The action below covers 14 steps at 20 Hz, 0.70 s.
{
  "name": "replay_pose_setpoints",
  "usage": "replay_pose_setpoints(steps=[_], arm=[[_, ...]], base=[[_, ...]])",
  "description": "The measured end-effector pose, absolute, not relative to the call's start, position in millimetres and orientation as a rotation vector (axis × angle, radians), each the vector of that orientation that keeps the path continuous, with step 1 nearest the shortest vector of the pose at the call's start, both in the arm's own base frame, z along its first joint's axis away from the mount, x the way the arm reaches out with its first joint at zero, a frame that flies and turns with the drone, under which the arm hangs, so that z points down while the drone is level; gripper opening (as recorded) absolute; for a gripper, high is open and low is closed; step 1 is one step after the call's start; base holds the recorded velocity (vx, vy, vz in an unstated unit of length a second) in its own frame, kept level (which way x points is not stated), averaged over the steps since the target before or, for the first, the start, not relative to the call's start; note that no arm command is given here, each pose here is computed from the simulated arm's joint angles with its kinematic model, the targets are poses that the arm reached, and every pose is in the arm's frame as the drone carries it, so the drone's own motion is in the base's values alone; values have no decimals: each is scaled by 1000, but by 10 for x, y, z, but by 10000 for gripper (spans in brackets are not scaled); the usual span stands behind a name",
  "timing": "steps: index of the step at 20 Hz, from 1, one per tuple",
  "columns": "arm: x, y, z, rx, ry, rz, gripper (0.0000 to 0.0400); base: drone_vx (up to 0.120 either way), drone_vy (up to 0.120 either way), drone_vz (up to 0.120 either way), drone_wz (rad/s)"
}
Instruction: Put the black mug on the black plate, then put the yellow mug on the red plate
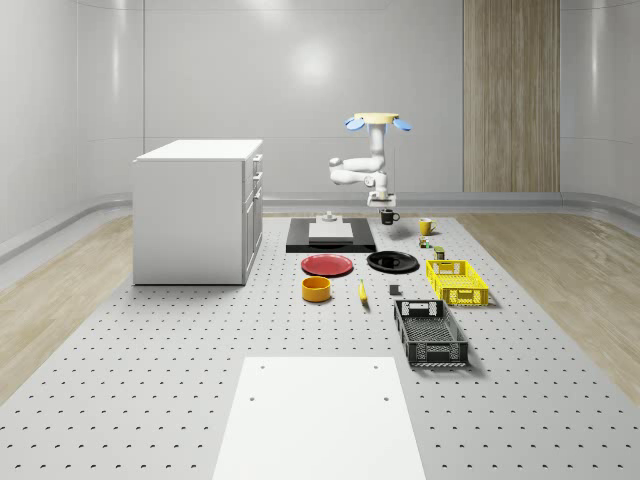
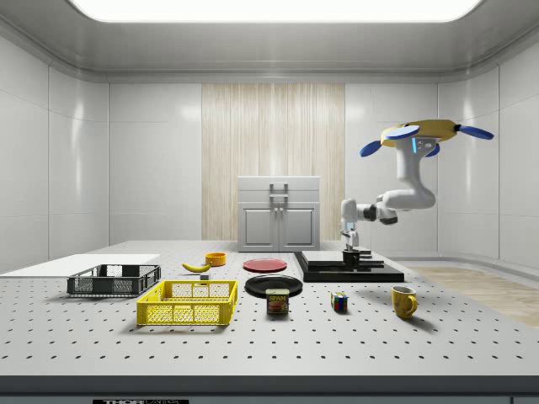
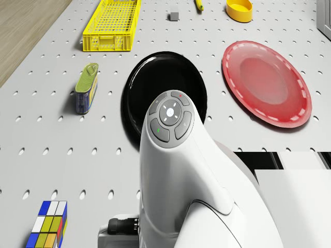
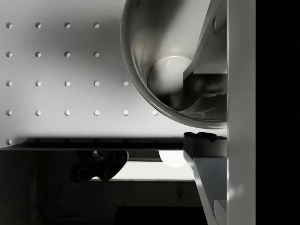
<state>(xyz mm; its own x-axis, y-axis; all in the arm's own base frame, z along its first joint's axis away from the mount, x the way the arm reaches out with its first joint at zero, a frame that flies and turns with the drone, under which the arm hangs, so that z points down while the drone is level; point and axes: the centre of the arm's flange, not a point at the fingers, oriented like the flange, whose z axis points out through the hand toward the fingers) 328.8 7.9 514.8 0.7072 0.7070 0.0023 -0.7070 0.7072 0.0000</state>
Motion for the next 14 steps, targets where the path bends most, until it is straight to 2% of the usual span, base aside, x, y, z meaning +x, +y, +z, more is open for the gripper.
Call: replay_pose_setpoints(steps=[8, 11, 14], arm=[[3288, 80, 5147, 1, -2, 785, 110], [3288, 80, 5147, 1, -2, 785, 110], [3288, 79, 5147, 1, -2, 785, 110]], base=[[120, 0, 0, 0], [120, -107, 0, 0], [120, 0, 0, 0]])
